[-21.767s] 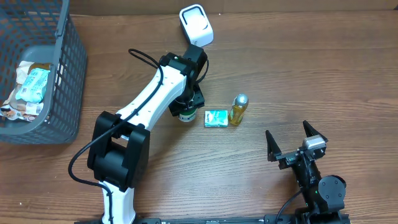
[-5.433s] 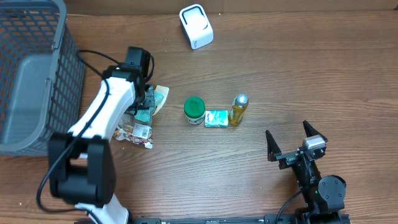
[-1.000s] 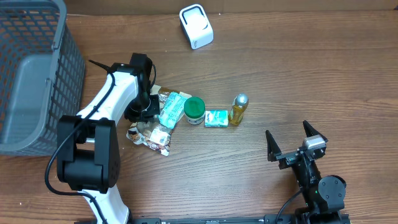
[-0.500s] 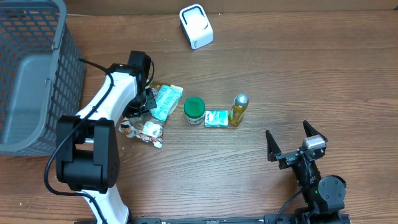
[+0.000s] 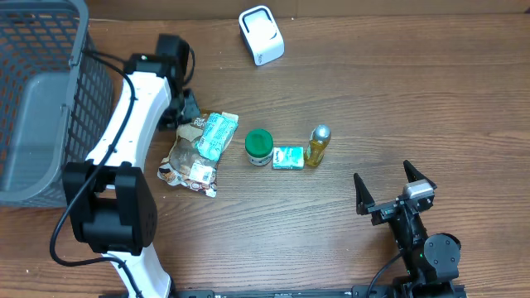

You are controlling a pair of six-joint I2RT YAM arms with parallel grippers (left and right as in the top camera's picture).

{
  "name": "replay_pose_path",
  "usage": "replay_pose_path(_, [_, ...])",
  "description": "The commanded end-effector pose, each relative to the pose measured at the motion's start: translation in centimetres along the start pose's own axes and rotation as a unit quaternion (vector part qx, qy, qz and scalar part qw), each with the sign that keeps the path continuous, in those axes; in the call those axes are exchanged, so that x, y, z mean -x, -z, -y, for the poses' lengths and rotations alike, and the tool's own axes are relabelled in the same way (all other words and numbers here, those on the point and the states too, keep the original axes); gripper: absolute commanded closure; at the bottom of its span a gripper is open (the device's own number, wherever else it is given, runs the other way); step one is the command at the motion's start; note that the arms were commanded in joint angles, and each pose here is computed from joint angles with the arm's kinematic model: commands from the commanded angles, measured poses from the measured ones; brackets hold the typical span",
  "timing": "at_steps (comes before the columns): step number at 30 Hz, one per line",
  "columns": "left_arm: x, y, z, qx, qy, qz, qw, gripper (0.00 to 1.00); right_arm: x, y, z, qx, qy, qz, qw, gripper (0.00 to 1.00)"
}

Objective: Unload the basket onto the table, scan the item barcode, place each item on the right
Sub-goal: 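Open the left gripper and raise it above the packets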

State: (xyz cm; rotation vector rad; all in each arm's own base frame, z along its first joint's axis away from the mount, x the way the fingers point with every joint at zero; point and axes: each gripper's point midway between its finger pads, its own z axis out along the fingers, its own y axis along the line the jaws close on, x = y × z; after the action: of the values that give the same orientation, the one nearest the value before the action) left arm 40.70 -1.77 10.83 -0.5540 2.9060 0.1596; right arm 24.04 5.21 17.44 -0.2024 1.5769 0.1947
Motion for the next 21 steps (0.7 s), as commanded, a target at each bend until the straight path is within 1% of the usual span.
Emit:
replay_pose_path(1, [2.21, 1.10, -0.30, -0.006, 0.002, 0.033, 0.999, 0.74, -0.26, -0.02, -0.05, 0.002, 0.001, 0.000, 1.000, 0.00])
replay_pose_path(2, [2.29, 1.08, -0.36, -0.006, 0.003, 0.034, 0.999, 0.71, -0.25, -0.02, -0.04, 0.002, 0.001, 0.001, 1.000, 0.00])
replay_pose_path(4, [2.16, 0.92, -0.56, -0.005, 0.005, 0.030, 1.000, 0.35, -0.26, -0.02, -0.04, 0.002, 0.001, 0.000, 1.000, 0.00])
replay_pose_path(5, [1.95, 0.89, -0.64, -0.003, 0.004, 0.026, 1.000, 0.00, -0.26, -0.02, -0.05, 0.002, 0.001, 0.000, 1.000, 0.00])
replay_pose_path(21, [1.92, 0.90, -0.59, -0.003, 0.004, 0.025, 1.000, 0.00, -0.26, -0.02, -0.05, 0.002, 0.001, 0.000, 1.000, 0.00])
